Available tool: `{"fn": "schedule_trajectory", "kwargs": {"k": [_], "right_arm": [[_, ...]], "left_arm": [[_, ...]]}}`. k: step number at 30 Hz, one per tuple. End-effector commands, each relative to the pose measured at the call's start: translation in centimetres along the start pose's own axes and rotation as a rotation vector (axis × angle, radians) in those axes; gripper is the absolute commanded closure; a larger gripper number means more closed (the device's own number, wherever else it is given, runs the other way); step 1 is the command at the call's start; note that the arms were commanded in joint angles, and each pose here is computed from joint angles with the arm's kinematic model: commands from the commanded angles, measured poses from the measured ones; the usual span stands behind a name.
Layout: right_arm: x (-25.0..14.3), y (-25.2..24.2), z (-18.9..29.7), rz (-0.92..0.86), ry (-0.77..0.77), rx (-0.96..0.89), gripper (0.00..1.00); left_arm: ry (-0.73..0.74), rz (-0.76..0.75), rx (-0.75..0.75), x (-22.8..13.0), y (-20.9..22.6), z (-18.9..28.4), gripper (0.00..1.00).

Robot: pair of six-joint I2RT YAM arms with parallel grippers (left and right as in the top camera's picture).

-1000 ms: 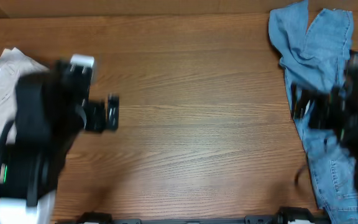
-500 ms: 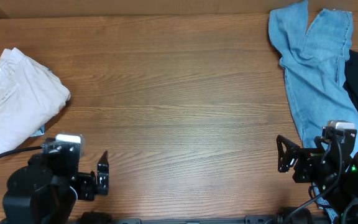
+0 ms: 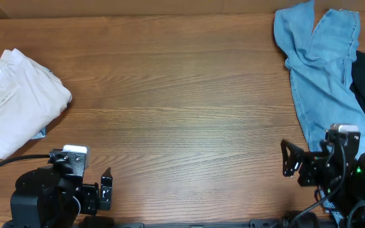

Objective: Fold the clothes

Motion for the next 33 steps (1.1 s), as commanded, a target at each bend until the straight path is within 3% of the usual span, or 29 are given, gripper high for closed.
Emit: {"fn": "schedule_trajectory", "kwargs": {"k": [1,8,17,33], "right_arm": [[0.3,0.2,-0.8,0.147,-0.035,0.046,0.00],[-0.3,0.1,-3.1,0.262,-0.209,0.132,0.00],[-5.2,-0.8,-4.7,0.355,-0.524,0.207,0.00],[-8.0,-2.4,-9.6,0.503,-0.786,0.205,0.00]], "left_arm": [[0.003,0.003,0.012,-0.2,0.1,0.0,0.00],[0.002,0.003,0.012,-0.1,0.1,0.0,0.00],[0.003,0.003,0.012,-0.2,0.1,0.0,0.00],[0.003,0.003,0.012,-0.2,0.1,0.0,0.00]]}}
Point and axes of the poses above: each gripper's point midway between its finger pads, its own z axis back along the fingers, its own y axis along the line the jaws close on, x = y × z, the point moved 10 cm from there along z, back along the fingers, and after that the axes turned 11 degrees about -z, right-handed, at the moved point
